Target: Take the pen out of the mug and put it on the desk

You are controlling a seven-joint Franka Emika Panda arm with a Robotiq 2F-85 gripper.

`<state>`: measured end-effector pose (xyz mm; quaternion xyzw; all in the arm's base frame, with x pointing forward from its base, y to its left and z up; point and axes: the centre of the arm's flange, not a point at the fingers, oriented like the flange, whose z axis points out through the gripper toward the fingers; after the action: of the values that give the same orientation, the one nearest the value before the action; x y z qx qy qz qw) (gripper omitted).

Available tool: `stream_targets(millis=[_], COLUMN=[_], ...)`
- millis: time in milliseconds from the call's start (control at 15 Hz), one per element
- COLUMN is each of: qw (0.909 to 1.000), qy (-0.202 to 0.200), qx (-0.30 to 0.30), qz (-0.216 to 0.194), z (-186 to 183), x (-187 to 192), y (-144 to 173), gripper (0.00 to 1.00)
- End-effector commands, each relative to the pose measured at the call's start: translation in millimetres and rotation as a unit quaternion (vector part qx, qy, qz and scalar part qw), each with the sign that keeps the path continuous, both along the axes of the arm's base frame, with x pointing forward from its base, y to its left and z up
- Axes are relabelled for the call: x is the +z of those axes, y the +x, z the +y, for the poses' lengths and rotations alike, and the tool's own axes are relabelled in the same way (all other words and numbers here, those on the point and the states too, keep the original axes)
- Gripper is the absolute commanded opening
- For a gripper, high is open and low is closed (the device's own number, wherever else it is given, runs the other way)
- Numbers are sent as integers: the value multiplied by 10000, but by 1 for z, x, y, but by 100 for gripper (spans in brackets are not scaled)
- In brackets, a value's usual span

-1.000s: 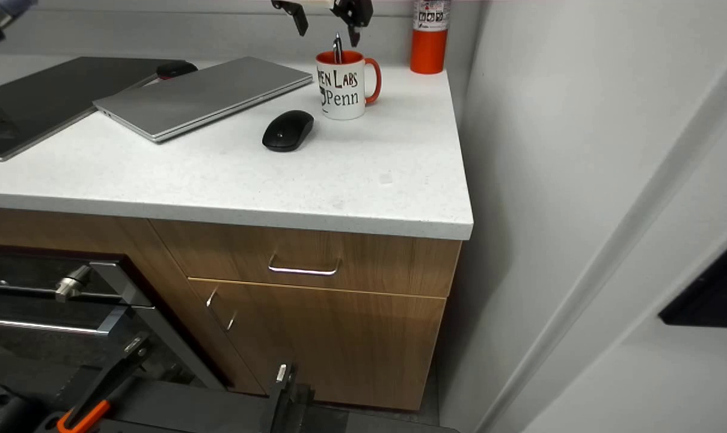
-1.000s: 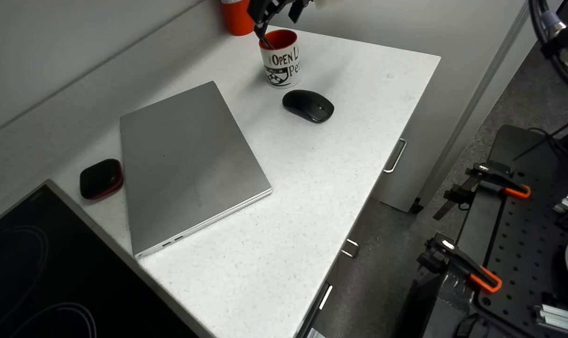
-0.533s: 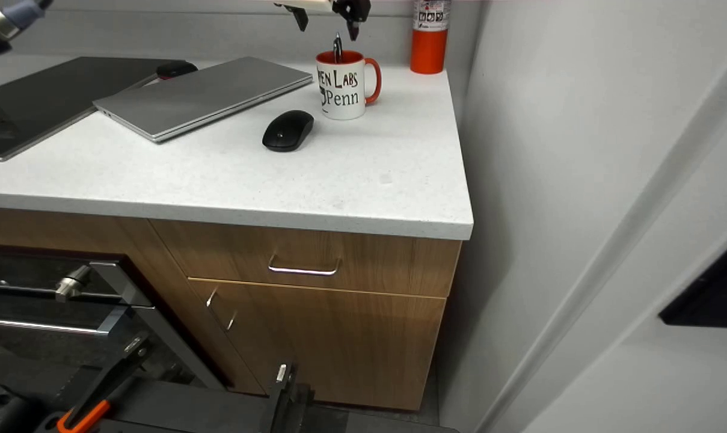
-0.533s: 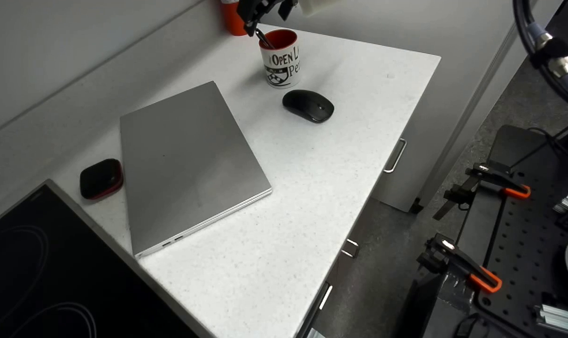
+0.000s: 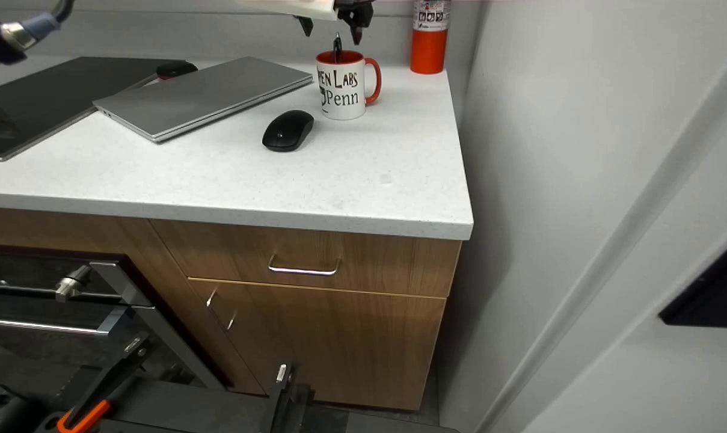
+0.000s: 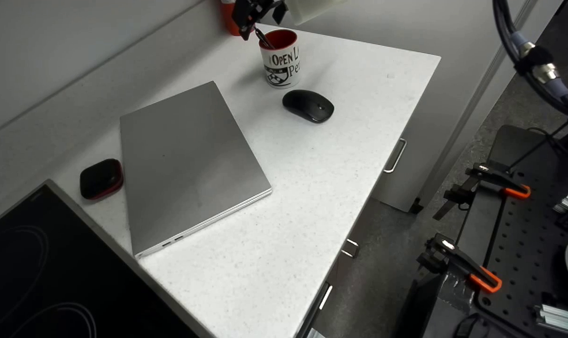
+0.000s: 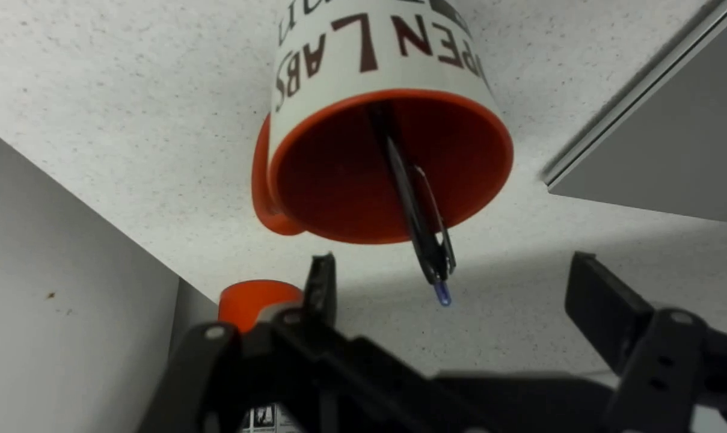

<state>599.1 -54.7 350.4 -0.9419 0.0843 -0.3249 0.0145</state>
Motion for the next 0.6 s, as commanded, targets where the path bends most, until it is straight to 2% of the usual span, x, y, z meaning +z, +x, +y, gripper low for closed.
stream_targets(millis=[0, 267, 333, 400, 533], qw=[9998, 9998, 9998, 9997, 9997], qy=[-8, 1, 11, 17, 41], qx=[-31, -45, -51, -53, -69], qz=[-203, -201, -215, -222, -229], z=[-5, -5, -6, -7, -9], x=[-10, -16, -17, -17, -18], y=[18, 26, 27, 27, 29], gripper=[100, 99, 74, 74, 60])
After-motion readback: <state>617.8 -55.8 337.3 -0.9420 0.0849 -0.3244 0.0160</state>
